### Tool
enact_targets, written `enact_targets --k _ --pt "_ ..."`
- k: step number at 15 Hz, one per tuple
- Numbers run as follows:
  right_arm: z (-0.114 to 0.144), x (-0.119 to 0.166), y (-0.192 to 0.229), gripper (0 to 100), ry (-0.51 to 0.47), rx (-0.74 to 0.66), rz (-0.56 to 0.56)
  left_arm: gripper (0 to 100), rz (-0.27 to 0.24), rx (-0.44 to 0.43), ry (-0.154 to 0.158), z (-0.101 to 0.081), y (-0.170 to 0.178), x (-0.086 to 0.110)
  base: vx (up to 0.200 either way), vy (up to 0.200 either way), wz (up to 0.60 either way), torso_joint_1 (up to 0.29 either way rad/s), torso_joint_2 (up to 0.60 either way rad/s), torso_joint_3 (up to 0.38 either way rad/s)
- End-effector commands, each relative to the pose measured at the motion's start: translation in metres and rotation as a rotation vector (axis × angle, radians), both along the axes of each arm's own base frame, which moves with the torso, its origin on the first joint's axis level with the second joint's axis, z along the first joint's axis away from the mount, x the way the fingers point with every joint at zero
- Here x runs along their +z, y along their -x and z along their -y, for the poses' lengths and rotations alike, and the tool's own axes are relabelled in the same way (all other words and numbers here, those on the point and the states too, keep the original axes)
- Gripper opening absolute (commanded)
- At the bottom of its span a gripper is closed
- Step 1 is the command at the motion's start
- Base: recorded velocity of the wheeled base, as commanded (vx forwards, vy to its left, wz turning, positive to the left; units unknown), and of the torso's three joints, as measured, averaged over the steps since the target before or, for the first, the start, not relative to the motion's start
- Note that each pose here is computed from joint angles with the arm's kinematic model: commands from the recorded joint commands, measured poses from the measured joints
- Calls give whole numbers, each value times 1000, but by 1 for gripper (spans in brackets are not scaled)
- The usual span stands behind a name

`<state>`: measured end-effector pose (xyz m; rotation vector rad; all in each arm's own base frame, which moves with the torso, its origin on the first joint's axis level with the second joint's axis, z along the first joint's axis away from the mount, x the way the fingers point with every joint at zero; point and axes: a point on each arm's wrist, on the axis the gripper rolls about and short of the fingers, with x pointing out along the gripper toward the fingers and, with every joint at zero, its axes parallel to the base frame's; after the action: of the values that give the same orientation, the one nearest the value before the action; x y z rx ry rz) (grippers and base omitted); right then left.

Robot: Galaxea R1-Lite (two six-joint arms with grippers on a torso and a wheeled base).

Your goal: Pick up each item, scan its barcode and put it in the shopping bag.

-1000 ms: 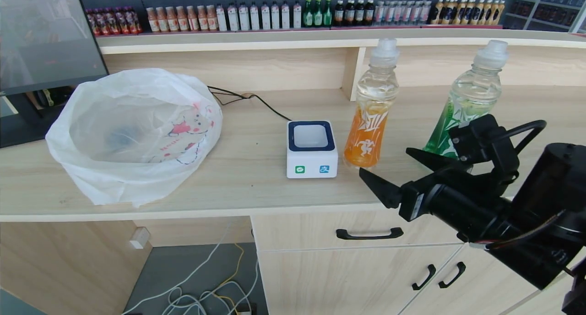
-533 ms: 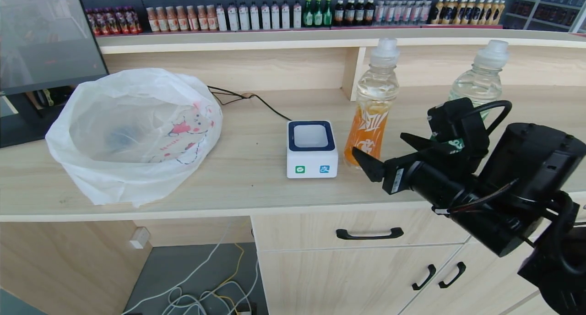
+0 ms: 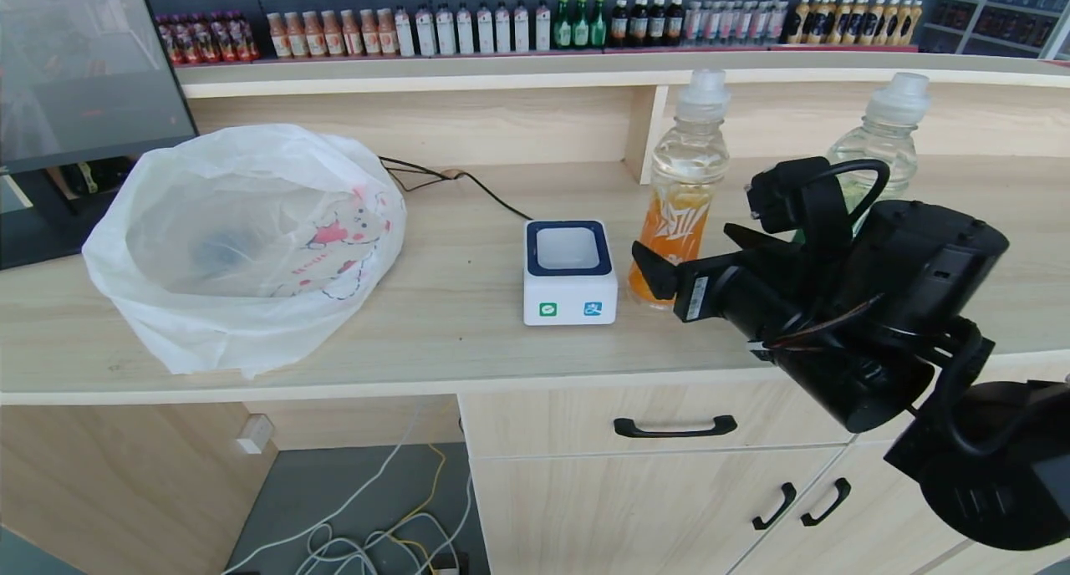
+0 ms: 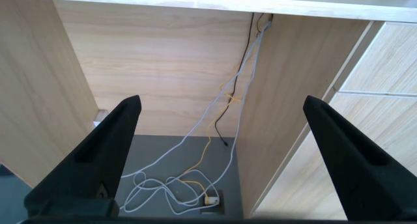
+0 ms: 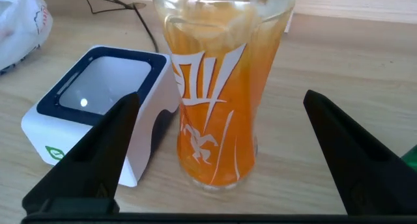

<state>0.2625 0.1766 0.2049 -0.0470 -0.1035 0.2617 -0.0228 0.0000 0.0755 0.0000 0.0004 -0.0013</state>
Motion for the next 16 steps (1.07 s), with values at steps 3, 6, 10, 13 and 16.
enact_targets --k 3,6,10,13,16 --pt "-10 0 -7 100 -3 -16 22 100 0 0 0 0 0 0 0 0 0 0 0 0" --pt "-17 -2 -8 100 -25 -87 36 100 0 0 0 0 0 0 0 0 0 0 0 0" --pt "-26 -2 -16 100 -49 -147 69 100 0 0 0 0 0 0 0 0 0 0 0 0" --pt "-30 2 -20 100 -62 -147 88 100 0 0 0 0 0 0 0 0 0 0 0 0" --pt "-33 6 -27 100 -65 -172 123 100 0 0 0 0 0 0 0 0 0 0 0 0"
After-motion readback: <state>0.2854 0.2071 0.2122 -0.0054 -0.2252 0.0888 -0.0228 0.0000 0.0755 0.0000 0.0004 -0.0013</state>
